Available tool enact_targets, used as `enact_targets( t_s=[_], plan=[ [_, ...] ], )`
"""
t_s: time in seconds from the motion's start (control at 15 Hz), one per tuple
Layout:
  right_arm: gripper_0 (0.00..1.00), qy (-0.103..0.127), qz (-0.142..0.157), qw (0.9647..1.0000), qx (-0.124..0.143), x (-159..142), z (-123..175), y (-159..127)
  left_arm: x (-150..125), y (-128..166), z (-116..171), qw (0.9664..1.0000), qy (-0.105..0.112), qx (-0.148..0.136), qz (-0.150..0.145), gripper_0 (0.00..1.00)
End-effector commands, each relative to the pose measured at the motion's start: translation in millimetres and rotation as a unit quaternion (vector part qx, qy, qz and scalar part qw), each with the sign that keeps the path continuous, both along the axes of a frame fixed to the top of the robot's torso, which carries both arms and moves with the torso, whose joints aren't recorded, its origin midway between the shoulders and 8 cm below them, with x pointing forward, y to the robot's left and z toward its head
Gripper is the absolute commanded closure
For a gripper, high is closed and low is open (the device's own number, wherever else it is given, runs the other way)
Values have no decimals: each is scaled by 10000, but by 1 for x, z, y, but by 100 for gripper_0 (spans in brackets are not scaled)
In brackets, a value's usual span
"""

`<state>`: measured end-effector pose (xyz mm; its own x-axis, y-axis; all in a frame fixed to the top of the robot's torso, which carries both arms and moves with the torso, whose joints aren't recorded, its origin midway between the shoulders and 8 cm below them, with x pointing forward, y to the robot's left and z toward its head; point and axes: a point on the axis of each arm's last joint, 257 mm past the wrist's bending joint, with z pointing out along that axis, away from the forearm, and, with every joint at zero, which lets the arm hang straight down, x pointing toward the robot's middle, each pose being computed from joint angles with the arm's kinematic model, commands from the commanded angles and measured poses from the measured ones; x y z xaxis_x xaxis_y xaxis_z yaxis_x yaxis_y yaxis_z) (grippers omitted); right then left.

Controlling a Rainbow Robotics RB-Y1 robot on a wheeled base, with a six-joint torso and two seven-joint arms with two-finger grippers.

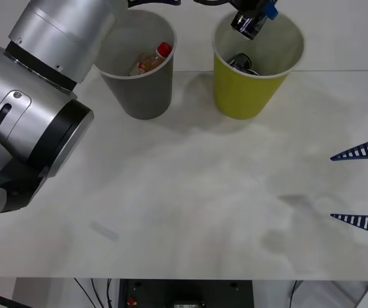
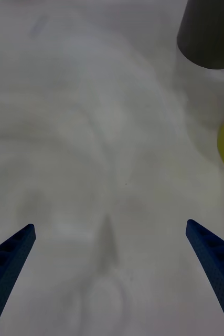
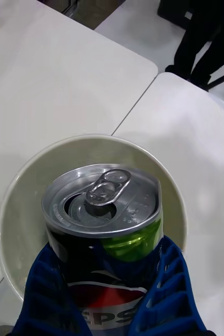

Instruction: Put the can into the green bin and the plastic bottle into the gray bin

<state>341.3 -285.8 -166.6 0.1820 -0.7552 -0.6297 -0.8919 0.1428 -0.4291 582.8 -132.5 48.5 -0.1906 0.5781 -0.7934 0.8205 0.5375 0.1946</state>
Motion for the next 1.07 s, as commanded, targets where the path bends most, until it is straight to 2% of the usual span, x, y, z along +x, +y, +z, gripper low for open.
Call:
enact_targets(
  t_s=[0.07,0.2,0.33,0.4,0.47,0.53,0.73,0.87,1.07],
  plan=[
    [0,0,0,10000,0,0,0,0,0,-8,-3,10000,-5,-44,-17,95],
    [0,0,0,10000,0,0,0,0,0,-8,-3,10000,-5,-44,-17,89],
    [0,0,0,10000,0,0,0,0,-1,-9,-4,10000,23,-65,-34,76],
    [0,0,0,10000,0,0,0,0,-4,-11,-4,9999,52,-93,-76,49],
    [0,0,0,10000,0,0,0,0,-5,-12,-3,9999,66,-111,-104,12],
    [0,0,0,10000,0,0,0,0,-7,-13,-3,9998,93,-129,-144,0],
    [0,0,0,10000,0,0,0,0,-17,1,-5,9986,327,-45,-420,0],
    [0,0,0,10000,0,0,0,0,-22,24,0,9967,525,-55,-618,0],
    [0,0,0,10000,0,0,0,0,-28,64,12,9943,693,-6,-816,0]
  ],
)
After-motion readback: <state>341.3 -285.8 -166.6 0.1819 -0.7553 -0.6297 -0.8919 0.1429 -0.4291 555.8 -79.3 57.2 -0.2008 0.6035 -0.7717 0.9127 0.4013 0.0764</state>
